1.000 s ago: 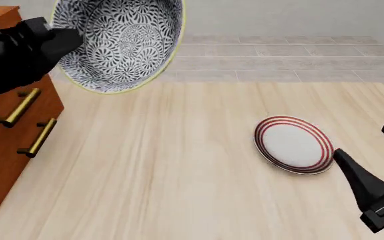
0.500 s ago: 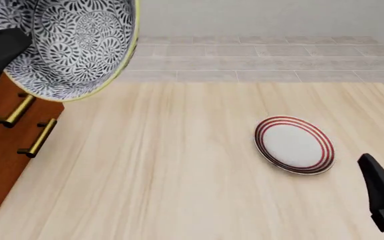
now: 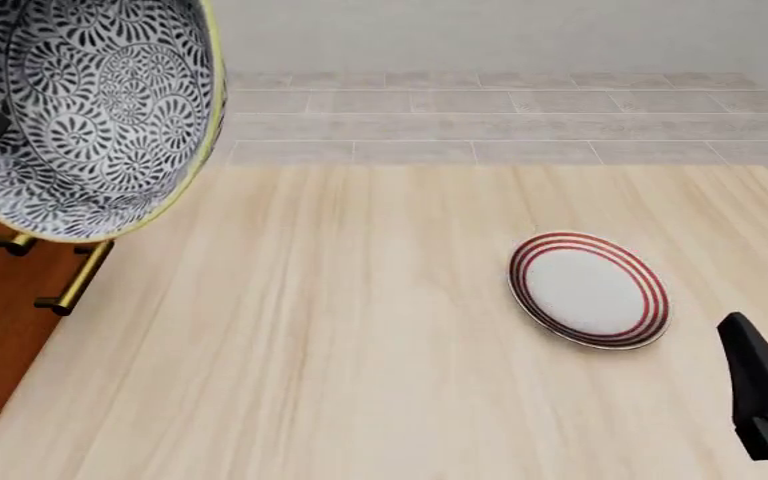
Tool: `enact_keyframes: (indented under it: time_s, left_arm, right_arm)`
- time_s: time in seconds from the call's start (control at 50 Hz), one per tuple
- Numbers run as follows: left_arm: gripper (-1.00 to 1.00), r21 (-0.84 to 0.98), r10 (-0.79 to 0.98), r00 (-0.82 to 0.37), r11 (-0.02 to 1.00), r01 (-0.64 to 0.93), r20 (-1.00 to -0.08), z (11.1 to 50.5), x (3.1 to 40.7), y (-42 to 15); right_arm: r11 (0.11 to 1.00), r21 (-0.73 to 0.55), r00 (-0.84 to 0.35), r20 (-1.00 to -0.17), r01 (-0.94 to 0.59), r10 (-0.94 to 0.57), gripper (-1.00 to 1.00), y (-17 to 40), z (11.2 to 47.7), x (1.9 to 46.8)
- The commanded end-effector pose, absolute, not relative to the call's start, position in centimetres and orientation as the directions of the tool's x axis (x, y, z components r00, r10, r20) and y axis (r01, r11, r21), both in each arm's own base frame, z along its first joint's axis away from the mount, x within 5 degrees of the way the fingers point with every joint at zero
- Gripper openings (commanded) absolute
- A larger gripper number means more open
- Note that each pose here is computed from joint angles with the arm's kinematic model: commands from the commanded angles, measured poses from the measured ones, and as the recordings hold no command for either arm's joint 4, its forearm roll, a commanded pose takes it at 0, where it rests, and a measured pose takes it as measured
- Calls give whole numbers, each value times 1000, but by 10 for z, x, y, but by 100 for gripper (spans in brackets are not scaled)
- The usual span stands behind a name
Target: Put the bowl on top of the cabinet.
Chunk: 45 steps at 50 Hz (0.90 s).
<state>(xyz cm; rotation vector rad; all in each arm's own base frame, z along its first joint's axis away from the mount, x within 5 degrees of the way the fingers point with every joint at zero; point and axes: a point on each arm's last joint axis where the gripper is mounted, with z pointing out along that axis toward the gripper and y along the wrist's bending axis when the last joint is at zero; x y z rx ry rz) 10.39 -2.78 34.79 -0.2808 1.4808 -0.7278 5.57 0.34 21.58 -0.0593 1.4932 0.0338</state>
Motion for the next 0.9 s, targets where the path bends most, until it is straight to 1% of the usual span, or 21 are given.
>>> enact_keyframes:
  time_s: [0.02, 0.48, 0.6, 0.76, 0.8, 0.9]
  left_arm:
    - [-100, -615, -624, -58, 744, 262, -779, 340, 102, -25]
    - [-100, -610, -615, -70, 749, 260, -785, 337, 106, -27]
    - [-100, -603, -609, -66, 754, 259, -790, 342, 105, -27]
    - [-100, -585, -598, -28, 771, 249, -801, 365, 105, -23]
    - [-100, -573, -591, 6, 785, 238, -807, 379, 105, -20]
    - [-100, -559, -579, 49, 802, 209, -814, 396, 107, -16]
  right_arm:
    - [998, -6, 83, -997, -55, -1, 100, 3, 214, 56]
    - [998, -6, 83, -997, -56, -1, 100, 3, 214, 56]
    - [998, -6, 83, -997, -56, -1, 100, 3, 214, 56]
    - [998, -6, 82, -997, -56, -1, 100, 3, 214, 56]
    - [998, -6, 83, -997, -56, -1, 100, 3, 214, 56]
    - [998, -6, 83, -997, -56, -1, 100, 3, 214, 56]
